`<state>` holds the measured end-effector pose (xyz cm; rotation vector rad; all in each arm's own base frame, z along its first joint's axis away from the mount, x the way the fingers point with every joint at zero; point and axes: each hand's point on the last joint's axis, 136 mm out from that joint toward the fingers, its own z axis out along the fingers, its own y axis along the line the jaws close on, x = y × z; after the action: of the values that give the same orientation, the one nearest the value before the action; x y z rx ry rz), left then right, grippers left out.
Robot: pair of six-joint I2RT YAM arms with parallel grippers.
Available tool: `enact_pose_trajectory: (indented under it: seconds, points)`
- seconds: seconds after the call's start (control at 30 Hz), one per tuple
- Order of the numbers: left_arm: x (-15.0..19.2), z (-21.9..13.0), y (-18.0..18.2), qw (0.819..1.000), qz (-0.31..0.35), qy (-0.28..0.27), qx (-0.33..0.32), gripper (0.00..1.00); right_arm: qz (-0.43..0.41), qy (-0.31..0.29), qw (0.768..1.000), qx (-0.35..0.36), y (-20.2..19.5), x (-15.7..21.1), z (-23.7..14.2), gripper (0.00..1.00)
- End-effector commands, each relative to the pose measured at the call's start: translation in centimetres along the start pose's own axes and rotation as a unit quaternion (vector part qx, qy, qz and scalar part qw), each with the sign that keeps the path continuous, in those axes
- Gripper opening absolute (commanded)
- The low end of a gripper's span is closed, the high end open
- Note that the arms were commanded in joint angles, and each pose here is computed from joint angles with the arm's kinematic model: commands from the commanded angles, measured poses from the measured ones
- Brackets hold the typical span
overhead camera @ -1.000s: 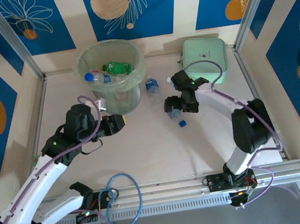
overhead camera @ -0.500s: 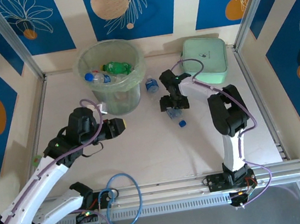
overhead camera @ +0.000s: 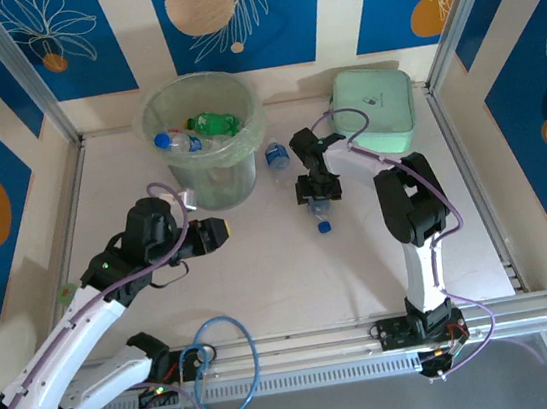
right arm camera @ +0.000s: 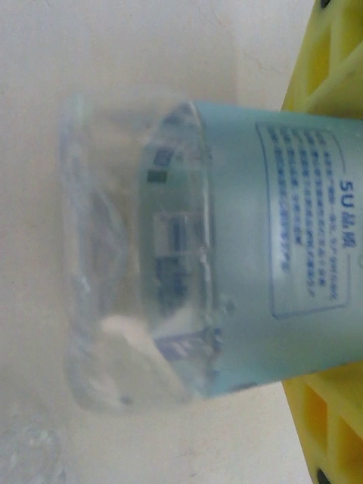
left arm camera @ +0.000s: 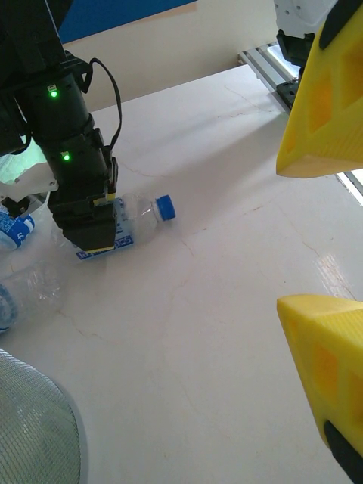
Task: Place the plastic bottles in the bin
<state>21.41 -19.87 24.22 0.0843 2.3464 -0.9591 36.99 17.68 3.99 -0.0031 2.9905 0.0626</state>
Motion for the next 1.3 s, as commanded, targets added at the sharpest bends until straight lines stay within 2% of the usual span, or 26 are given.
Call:
enact_pose_trajectory:
  seconds: [0.0,0.23,0.4,0.53,0.7,0.93,1.1,1.27]
  points:
    - [0.2,0.0,-0.5,1.0,0.009,0.001,0.013,0.45,0.006,0.008,1.0,-0.002,0.0,0.3,-0.1,0.58]
    - [-0.1,0.0,-1.0,1.0,0.012,0.0,0.021,0.47,0.02,-0.008,1.0,-0.007,-0.3,0.6,-1.4,0.51]
    - [0.2,0.2,-1.1,0.999,0.013,0.006,0.029,0.55,0.039,-0.04,0.996,-0.062,0.6,1.6,-4.8,0.51]
    - [0.0,0.1,-2.8,0.997,0.016,0.005,0.072,0.58,0.063,-0.074,0.986,-0.136,1.9,3.5,-8.8,0.51]
    - [-0.4,0.5,-6.1,0.99,0.036,-0.003,0.138,0.58,0.083,-0.133,0.954,-0.256,3.9,5.9,-15.1,0.52]
    - [1.3,1.2,-14.2,0.959,0.132,0.01,0.249,0.61,0.078,-0.243,0.874,-0.413,6.1,8.5,-25.2,0.54]
    - [2.9,2.5,-17.3,0.944,0.167,0.022,0.285,0.62,0.074,-0.286,0.845,-0.446,5.7,9.7,-29.4,0.56]
    - [3.3,3.3,-18.2,0.94,0.167,0.016,0.297,0.66,0.08,-0.304,0.824,-0.472,5.4,10.4,-31.2,0.56]
